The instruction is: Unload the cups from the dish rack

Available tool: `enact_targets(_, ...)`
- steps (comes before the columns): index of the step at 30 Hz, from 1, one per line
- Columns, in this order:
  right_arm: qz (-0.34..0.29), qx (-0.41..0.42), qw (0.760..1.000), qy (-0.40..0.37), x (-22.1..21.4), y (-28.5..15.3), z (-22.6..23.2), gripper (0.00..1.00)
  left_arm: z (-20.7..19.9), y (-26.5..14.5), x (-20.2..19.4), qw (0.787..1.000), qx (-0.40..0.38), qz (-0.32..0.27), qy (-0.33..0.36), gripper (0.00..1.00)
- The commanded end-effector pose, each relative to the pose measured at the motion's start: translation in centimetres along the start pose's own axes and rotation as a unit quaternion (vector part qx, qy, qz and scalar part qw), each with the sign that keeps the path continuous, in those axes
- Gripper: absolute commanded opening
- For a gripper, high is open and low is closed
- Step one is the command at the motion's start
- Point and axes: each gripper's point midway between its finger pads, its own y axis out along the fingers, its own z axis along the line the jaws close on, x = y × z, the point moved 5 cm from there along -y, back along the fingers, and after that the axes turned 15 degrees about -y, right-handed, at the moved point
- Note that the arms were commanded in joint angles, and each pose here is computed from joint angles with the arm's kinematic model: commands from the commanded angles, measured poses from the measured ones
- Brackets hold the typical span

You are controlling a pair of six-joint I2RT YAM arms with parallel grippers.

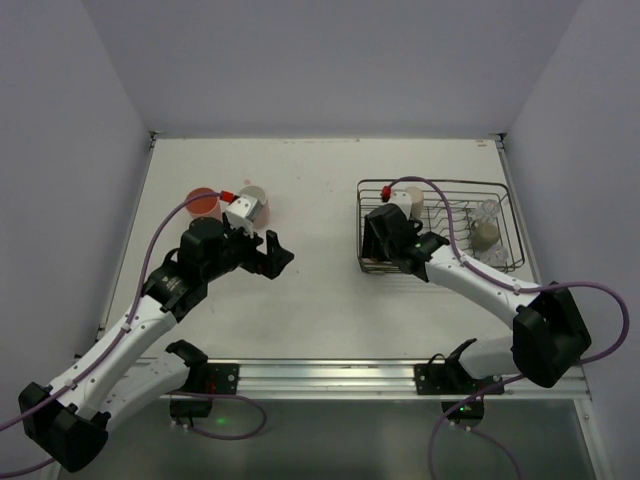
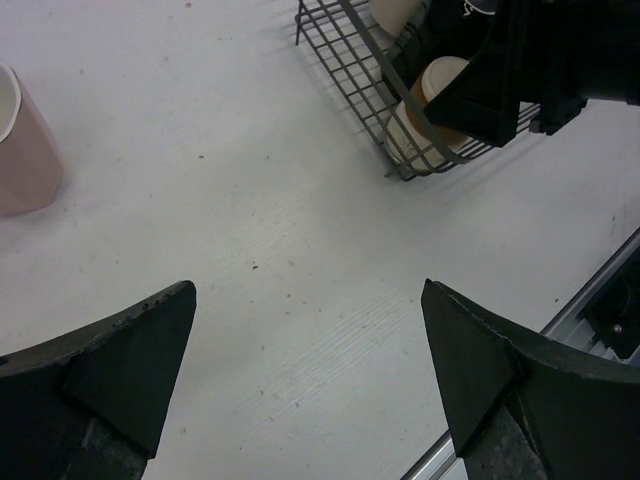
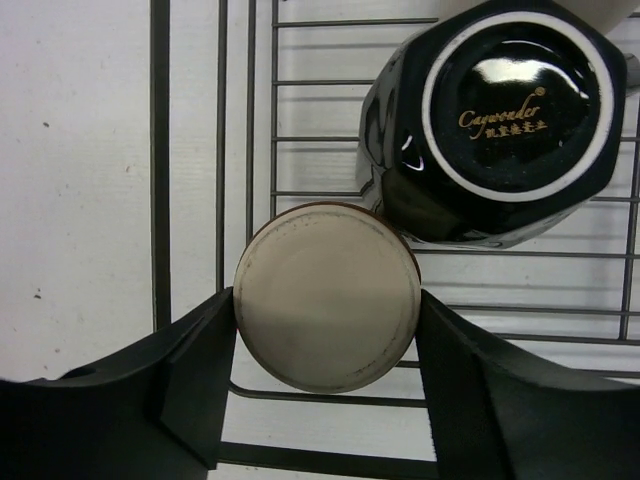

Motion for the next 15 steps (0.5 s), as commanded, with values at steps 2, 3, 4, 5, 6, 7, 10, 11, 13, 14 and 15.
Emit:
enact_targets(2, -0.045, -0.023, 0.998, 0.029, 2.4, -0.9, -0.5, 0.49, -2.3, 0.0, 2.2, 0.998, -0.061, -0.033, 0.005, 0.99)
enact_targets(3, -0.047, -0.022, 0.998, 0.032, 2.5, -1.1, -0.6, 0.38, -2.5, 0.0, 2.2, 0.997, -0.068, -0.032, 0.0, 0.99)
enact_targets(4, -0.058, -0.018, 0.997, 0.038, 2.7, -1.9, -0.8, 0.36, -2.8, 0.0, 2.0, 0.996, -0.083, -0.026, -0.002, 0.99)
enact_targets(5, -0.068, -0.016, 0.997, 0.045, 3.0, -2.4, -1.0, 0.35, -3.0, 0.1, 1.7, 0.995, -0.093, -0.022, -0.007, 0.99)
enact_targets(6, -0.083, -0.015, 0.995, 0.053, 3.4, -3.0, -1.2, 0.35, -3.4, 0.1, 1.6, 0.994, -0.109, -0.018, -0.019, 0.99)
enact_targets(7, -0.107, -0.006, 0.992, 0.063, 3.9, -4.4, -1.6, 0.34, -4.3, 0.1, 1.7, 0.99, -0.138, -0.015, -0.023, 0.99)
enact_targets(10, -0.158, 0.031, 0.983, 0.084, 5.0, -6.7, -1.8, 0.3, -5.8, 0.3, 1.7, 0.979, -0.196, -0.003, -0.053, 0.99)
enact_targets(11, -0.19, 0.048, 0.976, 0.098, 5.8, -8.6, -2.1, 0.3, -6.0, 0.5, 1.5, 0.977, -0.205, 0.002, -0.063, 0.99)
enact_targets(13, -0.221, 0.082, 0.966, 0.109, 6.2, -10.0, -1.9, 0.3, -7.1, 0.4, 2.2, 0.967, -0.239, -0.009, -0.085, 0.98)
enact_targets(14, -0.248, 0.103, 0.956, 0.121, 6.9, -11.5, -2.1, 0.3, -7.1, 0.6, 1.9, 0.965, -0.245, -0.007, -0.097, 0.97)
enact_targets(15, -0.257, 0.12, 0.951, 0.126, 7.0, -12.1, -1.9, 0.3, -7.8, 0.4, 2.5, 0.957, -0.267, -0.017, -0.114, 0.97)
